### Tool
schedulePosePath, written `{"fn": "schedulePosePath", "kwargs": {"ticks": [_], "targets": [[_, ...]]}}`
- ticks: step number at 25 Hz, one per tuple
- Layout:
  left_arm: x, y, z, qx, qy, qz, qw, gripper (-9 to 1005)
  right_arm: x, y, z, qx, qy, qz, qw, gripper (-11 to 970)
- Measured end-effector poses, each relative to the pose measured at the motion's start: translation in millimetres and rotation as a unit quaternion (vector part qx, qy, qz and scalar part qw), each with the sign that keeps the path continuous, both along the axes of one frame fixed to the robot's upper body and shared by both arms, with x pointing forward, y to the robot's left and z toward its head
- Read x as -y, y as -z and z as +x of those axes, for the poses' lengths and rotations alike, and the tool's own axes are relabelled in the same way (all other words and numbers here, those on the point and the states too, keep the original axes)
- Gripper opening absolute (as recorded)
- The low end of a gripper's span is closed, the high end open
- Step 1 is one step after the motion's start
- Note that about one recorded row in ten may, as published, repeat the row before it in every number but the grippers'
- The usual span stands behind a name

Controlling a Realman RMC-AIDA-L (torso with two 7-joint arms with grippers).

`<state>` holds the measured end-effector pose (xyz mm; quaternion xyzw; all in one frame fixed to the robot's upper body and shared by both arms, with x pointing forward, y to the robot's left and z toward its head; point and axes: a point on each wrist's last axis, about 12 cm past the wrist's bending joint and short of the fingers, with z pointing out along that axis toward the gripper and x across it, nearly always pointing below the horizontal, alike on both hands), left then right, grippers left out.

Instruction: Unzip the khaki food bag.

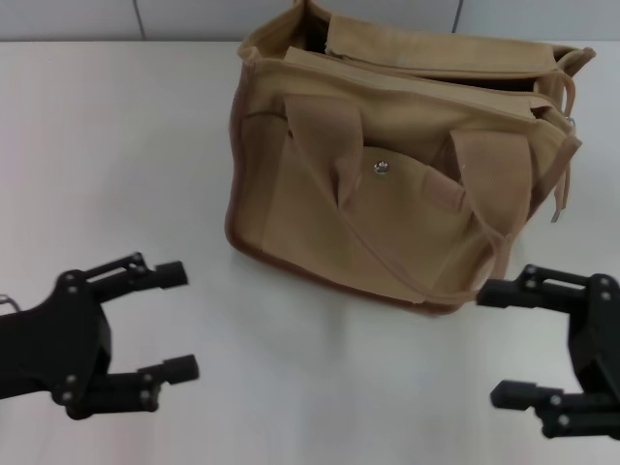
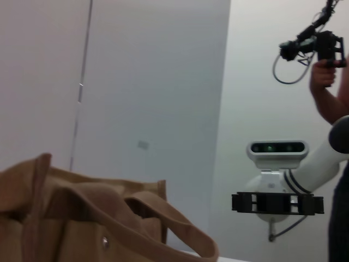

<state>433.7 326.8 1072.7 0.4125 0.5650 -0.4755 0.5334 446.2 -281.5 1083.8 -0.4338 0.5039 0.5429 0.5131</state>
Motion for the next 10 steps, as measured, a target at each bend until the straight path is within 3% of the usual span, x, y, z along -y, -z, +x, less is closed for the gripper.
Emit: {"fn": "schedulePosePath", "kwargs": {"ticks": [10], "targets": [[10.2, 0.8, 6.9, -0.009, 0.019, 0.007, 1.000, 844, -6.9, 1.5, 3.9, -0.002, -0.012, -0.009, 1.000, 752]]}}
